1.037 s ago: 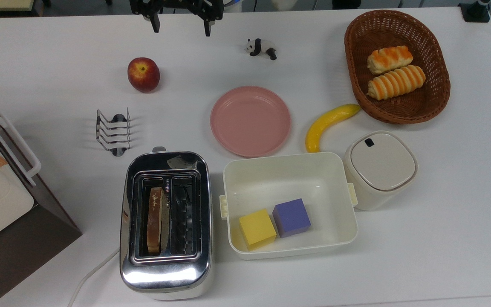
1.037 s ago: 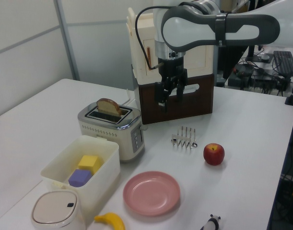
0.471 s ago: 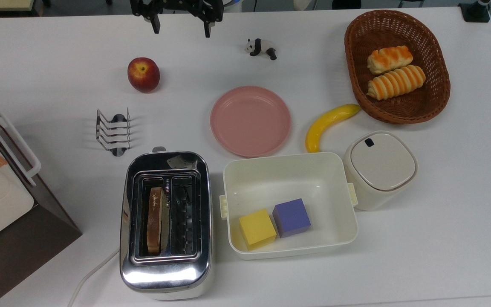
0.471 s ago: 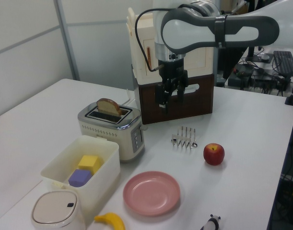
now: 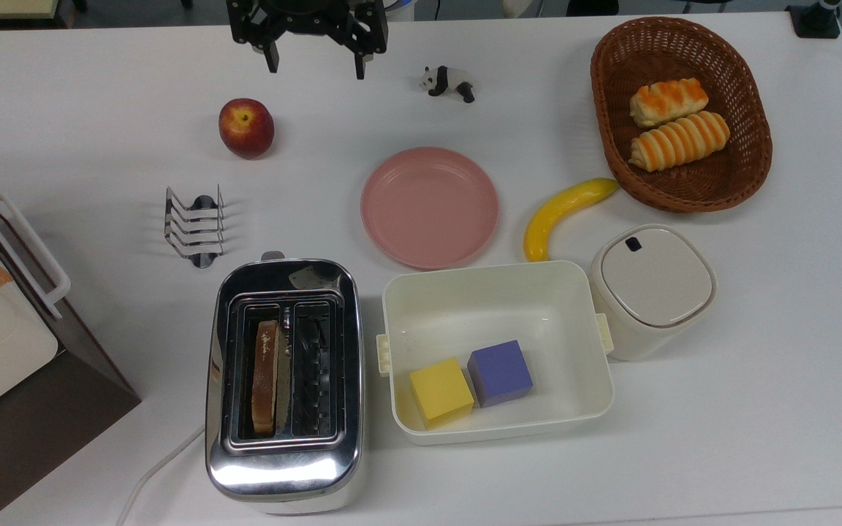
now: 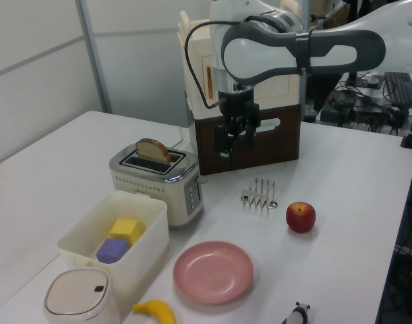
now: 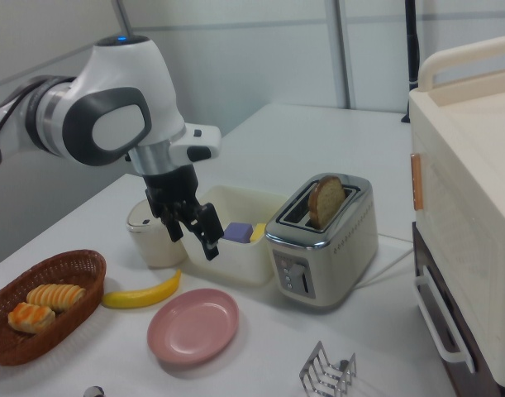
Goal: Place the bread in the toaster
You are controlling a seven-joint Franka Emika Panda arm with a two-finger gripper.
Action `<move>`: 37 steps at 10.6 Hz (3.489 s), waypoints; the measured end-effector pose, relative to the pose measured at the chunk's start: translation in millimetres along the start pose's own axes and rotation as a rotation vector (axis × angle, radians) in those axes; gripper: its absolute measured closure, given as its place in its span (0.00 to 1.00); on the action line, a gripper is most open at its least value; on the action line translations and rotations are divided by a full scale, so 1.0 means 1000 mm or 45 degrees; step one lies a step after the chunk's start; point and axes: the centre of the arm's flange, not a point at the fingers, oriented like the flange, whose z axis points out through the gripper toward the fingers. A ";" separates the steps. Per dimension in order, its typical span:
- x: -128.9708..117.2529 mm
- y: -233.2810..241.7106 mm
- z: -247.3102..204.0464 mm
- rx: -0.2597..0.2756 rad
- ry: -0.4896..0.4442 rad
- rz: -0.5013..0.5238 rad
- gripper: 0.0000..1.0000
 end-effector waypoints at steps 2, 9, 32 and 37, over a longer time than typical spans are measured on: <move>0.002 -0.002 -0.012 0.002 0.045 -0.005 0.00; 0.003 -0.001 -0.014 0.002 0.053 -0.003 0.00; 0.072 0.105 0.126 -0.142 0.024 -0.086 0.00; 0.084 0.125 0.197 -0.246 -0.081 -0.144 0.10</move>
